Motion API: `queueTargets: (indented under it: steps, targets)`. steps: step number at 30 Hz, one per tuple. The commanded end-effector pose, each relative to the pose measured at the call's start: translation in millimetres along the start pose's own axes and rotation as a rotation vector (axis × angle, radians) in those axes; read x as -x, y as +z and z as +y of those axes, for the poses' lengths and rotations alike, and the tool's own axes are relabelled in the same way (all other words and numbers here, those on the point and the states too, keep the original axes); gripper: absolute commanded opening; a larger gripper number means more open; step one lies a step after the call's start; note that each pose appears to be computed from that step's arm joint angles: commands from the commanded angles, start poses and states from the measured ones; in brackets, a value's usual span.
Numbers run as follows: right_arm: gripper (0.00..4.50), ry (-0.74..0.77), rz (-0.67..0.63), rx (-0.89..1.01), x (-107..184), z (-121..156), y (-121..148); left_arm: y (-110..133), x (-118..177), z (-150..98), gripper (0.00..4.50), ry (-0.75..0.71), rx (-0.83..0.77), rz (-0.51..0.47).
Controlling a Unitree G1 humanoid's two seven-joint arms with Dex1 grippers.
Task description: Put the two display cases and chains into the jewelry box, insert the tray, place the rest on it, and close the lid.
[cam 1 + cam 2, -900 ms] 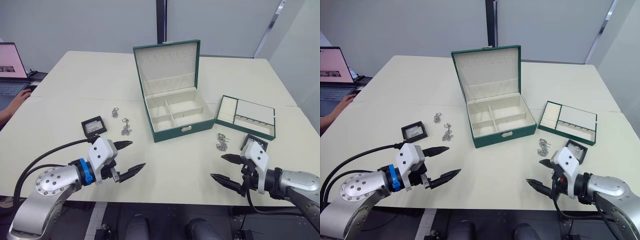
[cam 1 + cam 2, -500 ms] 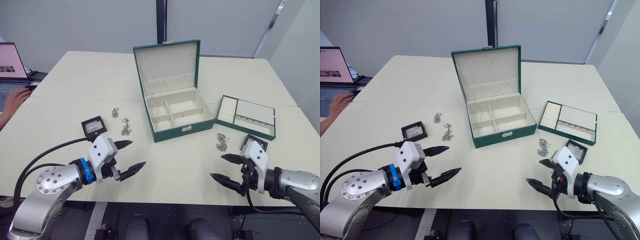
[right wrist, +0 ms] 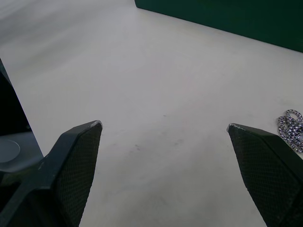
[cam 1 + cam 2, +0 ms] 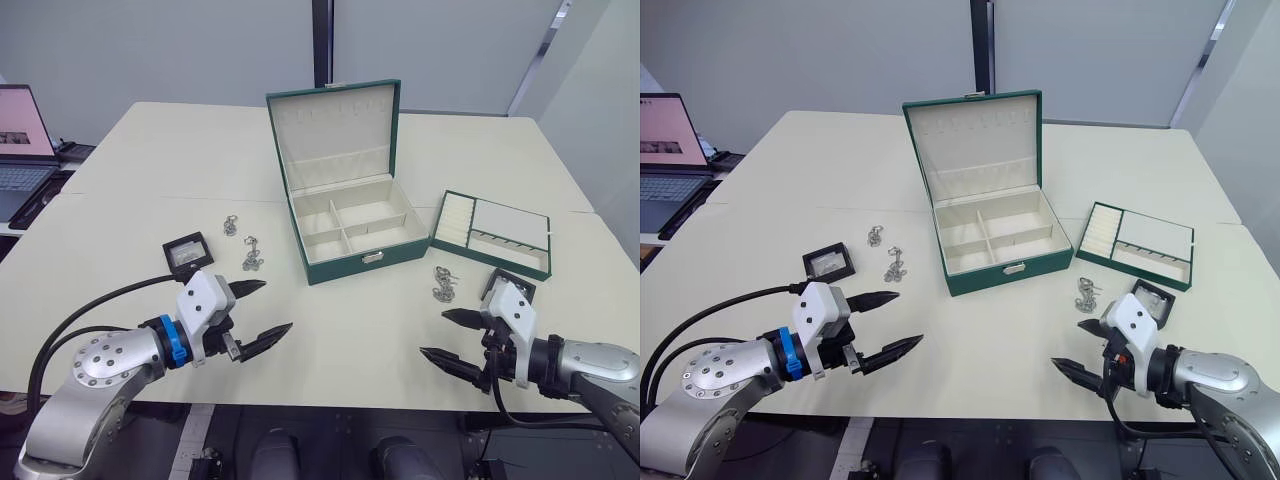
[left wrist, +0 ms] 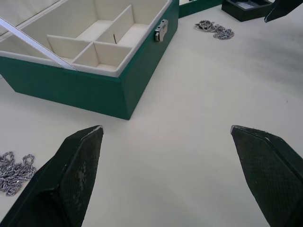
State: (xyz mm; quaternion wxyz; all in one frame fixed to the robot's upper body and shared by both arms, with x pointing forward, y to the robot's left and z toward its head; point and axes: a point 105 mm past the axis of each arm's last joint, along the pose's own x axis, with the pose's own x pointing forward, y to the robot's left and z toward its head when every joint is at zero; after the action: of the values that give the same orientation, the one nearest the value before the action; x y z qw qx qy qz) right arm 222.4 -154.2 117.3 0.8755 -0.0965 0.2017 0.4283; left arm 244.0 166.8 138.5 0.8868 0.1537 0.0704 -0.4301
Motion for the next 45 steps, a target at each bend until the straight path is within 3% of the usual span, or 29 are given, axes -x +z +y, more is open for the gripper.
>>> queueTargets:
  steps: [1, 3, 5, 11, 18, 21, 24, 31, 37, 45]
  targets:
    - [4.50, -0.037, -0.074, 0.080, 7, -6, 28, 19, -1, 3, 4.46, -0.049, 0.142, -0.010]
    - [4.50, -0.039, -0.094, 0.105, 10, -10, 41, 35, -4, 11, 4.46, -0.055, 0.208, -0.065]
    - [4.50, -0.030, -0.124, 0.123, 13, -14, 57, 51, -7, 22, 4.08, -0.016, 0.225, -0.116]
    - [2.53, -0.094, -0.187, 0.192, 13, -42, 96, 58, -15, 46, 2.22, 0.130, 0.231, -0.105]
    - [0.78, -0.260, -0.148, 0.234, 1, -96, 103, 44, -23, 66, 0.03, 0.249, 0.235, -0.044]
    - [0.03, -0.293, -0.133, 0.253, -7, -113, 106, 41, -26, 70, 0.00, 0.274, 0.235, -0.035]
    - [0.01, -0.315, -0.136, 0.248, -13, -126, 110, 40, -29, 74, 0.00, 0.295, 0.232, -0.033]
    - [0.01, -0.416, -0.002, 0.246, -37, -178, 110, 23, -54, 95, 0.00, 0.323, 0.244, 0.073]
    - [0.01, -0.362, 0.030, 0.279, -58, -191, 116, 21, -71, 108, 0.00, 0.334, 0.227, 0.096]
    - [0.01, -0.305, 0.084, 0.301, -83, -193, 102, 16, -102, 110, 0.00, 0.274, 0.226, 0.109]
